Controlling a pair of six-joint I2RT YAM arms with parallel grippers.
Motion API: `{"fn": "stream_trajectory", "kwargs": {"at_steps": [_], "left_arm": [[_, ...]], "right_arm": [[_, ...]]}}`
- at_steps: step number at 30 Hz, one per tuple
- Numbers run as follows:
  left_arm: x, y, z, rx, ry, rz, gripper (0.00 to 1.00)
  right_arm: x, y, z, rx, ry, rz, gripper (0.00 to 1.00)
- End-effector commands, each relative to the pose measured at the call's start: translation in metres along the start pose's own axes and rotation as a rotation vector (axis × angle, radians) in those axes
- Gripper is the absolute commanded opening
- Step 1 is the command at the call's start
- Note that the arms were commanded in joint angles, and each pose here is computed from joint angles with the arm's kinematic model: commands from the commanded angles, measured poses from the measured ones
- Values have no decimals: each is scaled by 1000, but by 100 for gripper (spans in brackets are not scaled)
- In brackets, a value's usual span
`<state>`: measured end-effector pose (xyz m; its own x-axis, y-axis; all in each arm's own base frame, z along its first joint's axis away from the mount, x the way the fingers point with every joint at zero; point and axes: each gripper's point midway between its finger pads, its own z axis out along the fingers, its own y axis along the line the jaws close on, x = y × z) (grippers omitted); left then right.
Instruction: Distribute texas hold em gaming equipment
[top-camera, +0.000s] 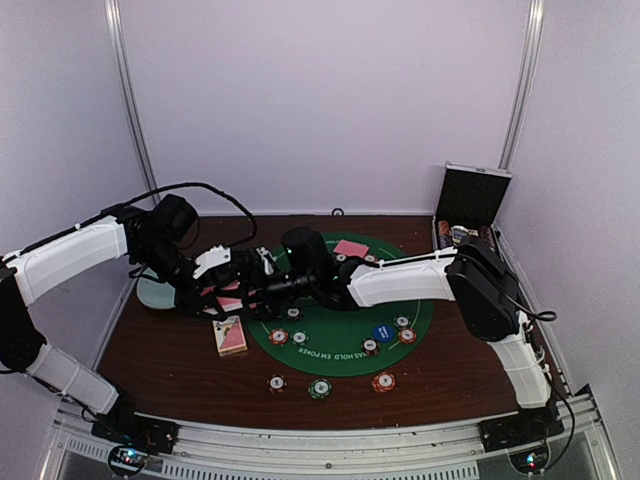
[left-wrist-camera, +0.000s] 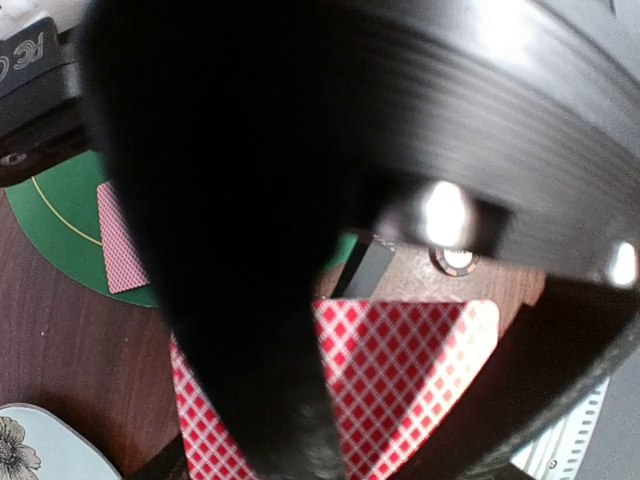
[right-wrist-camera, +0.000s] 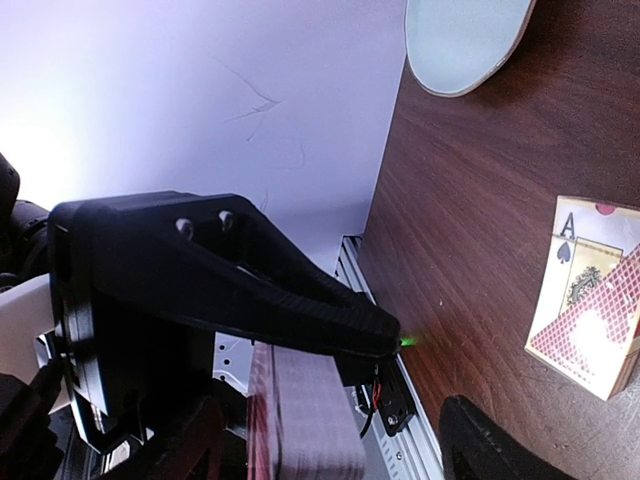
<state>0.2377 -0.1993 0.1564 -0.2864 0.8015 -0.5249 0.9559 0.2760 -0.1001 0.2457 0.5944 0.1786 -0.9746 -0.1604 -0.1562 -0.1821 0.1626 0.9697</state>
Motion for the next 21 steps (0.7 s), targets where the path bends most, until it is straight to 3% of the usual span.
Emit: {"fn": "stream_trajectory", "kwargs": {"at_steps": [1,12,21], "left_arm": [[-12,3,-8,-21,-48,18,16],[-13,2,-10,-23,-53,25,16],[-12,2,-10,-24,-52,28,16]], "right_arm": [[-2,-9,-4,10,-2,20,74],[-8,-17,-25,29,-38,35,58],[-9,-19,-38,56,-44,31,51]]}}
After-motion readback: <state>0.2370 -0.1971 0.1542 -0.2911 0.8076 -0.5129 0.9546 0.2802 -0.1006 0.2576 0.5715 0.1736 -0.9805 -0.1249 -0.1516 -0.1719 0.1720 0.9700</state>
